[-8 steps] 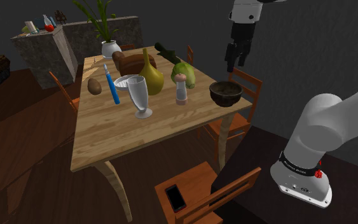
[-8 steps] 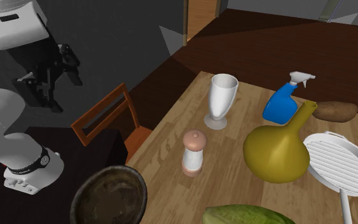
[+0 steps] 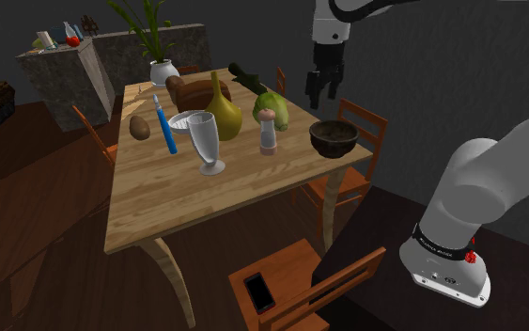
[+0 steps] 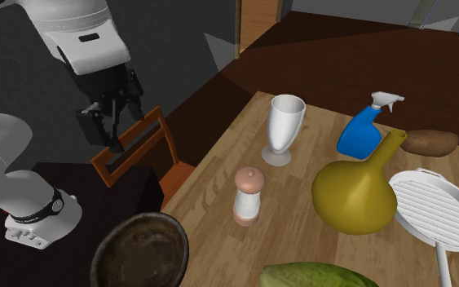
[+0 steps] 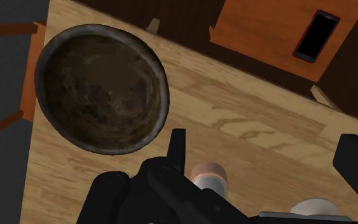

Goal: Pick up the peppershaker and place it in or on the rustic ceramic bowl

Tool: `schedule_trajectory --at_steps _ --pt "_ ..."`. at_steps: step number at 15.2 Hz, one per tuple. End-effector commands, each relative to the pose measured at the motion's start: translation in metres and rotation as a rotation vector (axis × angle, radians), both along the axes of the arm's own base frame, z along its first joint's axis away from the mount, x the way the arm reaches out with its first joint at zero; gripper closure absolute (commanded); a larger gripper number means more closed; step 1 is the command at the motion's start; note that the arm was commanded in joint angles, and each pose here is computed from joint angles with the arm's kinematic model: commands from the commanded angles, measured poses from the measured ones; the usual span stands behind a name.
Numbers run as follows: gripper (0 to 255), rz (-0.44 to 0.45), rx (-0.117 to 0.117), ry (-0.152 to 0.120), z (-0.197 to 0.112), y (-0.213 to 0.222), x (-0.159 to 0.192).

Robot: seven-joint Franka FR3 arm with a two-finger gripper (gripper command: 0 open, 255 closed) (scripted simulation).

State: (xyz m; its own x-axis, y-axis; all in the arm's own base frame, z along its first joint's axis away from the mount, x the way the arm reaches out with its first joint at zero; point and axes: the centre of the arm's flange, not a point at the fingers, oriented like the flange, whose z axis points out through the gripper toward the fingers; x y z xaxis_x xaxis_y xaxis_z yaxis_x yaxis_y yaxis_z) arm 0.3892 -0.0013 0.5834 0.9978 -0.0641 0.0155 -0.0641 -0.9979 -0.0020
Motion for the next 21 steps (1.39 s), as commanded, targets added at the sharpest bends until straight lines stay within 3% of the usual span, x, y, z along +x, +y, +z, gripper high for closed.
schedule_trajectory --at_steps 1,16,21 --pt "0 -0.003 -0.02 -0.001 -0.01 0.004 0.027" --pt "0 -0.029 -0.17 -0.007 -0.068 0.014 0.216" --pt "0 -0.03 -0.177 -0.007 -0.091 0.01 0.225"
